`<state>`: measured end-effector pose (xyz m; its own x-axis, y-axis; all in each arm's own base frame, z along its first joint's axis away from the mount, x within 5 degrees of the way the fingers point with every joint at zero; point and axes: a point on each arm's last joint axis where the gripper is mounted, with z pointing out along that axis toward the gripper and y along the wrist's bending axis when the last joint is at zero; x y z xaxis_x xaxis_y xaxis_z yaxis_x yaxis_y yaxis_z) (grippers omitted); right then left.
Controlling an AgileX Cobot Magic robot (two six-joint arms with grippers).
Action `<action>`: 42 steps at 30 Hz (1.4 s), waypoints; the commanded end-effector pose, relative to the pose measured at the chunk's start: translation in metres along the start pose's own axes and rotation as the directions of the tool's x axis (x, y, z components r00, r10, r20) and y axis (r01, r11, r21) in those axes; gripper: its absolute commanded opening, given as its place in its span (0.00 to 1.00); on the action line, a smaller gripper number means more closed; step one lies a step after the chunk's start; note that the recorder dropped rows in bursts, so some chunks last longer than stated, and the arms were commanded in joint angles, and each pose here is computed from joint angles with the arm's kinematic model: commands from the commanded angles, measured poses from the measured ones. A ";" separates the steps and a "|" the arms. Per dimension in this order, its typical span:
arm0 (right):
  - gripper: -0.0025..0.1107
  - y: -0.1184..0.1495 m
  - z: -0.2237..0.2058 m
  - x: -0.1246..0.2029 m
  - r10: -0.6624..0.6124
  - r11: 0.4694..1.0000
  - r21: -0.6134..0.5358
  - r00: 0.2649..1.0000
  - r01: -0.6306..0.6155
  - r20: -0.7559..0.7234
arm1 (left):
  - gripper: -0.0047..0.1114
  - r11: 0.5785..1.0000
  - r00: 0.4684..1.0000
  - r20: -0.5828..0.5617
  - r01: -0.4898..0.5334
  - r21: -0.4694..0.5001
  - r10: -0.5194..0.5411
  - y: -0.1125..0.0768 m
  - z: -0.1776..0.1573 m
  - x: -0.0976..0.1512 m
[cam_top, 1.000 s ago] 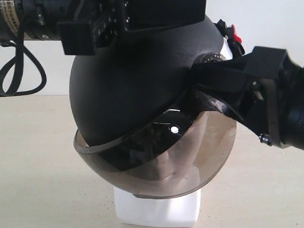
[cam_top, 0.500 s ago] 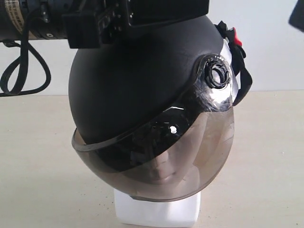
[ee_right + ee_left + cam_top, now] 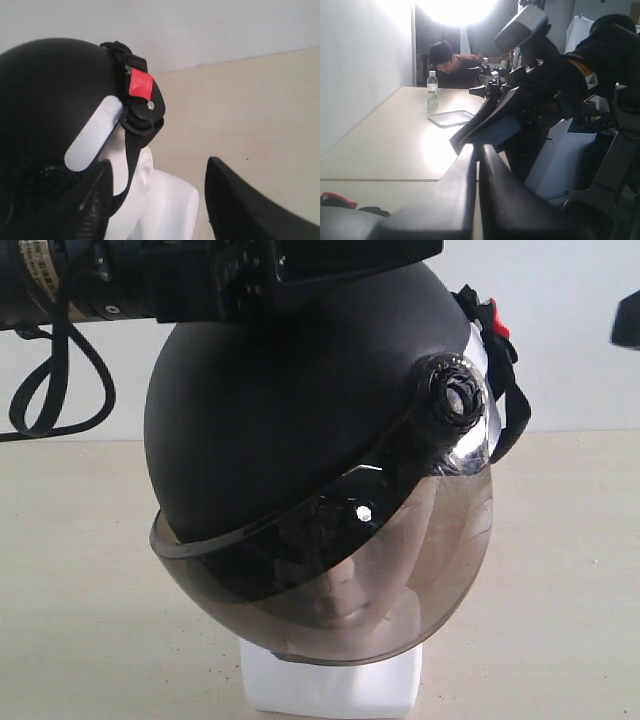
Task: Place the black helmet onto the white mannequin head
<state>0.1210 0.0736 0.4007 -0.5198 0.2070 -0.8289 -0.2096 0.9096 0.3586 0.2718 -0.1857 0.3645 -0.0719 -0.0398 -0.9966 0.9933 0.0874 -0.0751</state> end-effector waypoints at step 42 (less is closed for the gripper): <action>0.02 0.026 0.072 -0.009 -0.078 0.974 0.185 0.963 0.128 -0.259 | 0.08 0.985 0.970 -0.198 0.117 -0.125 -0.141 0.023 0.003 0.050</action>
<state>0.1781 0.1261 0.3855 -0.7139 0.0538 -0.6982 -0.1377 0.9668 0.2153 0.2725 -0.1862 0.3643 -0.0794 -0.0460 -0.9958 0.9925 0.0891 -0.0832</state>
